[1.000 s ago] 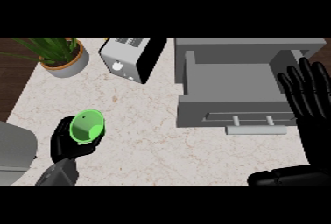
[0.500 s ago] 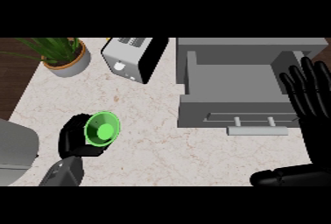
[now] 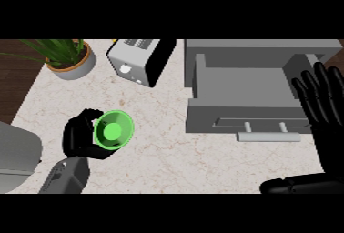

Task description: Pick up the cup, place it into the drawer and close the drawer

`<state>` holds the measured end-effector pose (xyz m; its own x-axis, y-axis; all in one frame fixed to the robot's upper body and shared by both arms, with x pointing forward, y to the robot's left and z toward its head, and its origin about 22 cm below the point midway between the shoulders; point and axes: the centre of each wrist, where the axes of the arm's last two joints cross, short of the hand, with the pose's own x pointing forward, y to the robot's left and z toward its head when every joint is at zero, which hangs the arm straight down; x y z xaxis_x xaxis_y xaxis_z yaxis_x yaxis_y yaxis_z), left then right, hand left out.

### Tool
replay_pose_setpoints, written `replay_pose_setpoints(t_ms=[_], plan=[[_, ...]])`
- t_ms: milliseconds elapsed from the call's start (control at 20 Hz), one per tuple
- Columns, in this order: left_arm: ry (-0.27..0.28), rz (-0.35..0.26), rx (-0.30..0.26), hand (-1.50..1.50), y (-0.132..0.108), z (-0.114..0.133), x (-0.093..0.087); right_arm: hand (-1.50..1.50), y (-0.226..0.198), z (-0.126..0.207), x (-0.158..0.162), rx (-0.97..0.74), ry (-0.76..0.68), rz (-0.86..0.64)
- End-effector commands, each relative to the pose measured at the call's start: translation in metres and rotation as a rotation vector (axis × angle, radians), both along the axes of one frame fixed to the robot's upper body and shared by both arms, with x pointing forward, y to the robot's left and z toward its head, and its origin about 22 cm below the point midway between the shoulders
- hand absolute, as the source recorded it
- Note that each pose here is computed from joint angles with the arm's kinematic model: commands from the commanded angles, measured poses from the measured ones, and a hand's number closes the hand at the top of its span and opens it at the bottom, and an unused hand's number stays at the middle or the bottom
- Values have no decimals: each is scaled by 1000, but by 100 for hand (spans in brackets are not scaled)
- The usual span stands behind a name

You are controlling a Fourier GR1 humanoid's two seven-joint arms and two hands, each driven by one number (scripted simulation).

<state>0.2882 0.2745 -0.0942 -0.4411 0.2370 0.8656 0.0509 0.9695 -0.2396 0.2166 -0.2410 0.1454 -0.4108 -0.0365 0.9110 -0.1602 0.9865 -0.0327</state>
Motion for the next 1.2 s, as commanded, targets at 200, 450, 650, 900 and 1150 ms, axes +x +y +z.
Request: replay_pose_setpoints(t_ms=[200, 450, 650, 900, 1150], plan=[[-98, -157, -6, 150, -48, 83, 23, -150, 5, -4, 3, 6, 18, -2], [-81, -193, -47, 150, -90, 143, 29, -150, 6, -8, -5, -14, 12, -20], [-106, -160, -6, 150, -94, 165, 52, -150, -20, 2, 9, -1, -5, -4], [-120, -173, 22, 150, -134, 221, 61, -150, -19, -6, 10, 6, -6, 7], [-127, -177, 86, 150, -149, 251, 81, -150, 2, -8, -6, -4, -4, 15]])
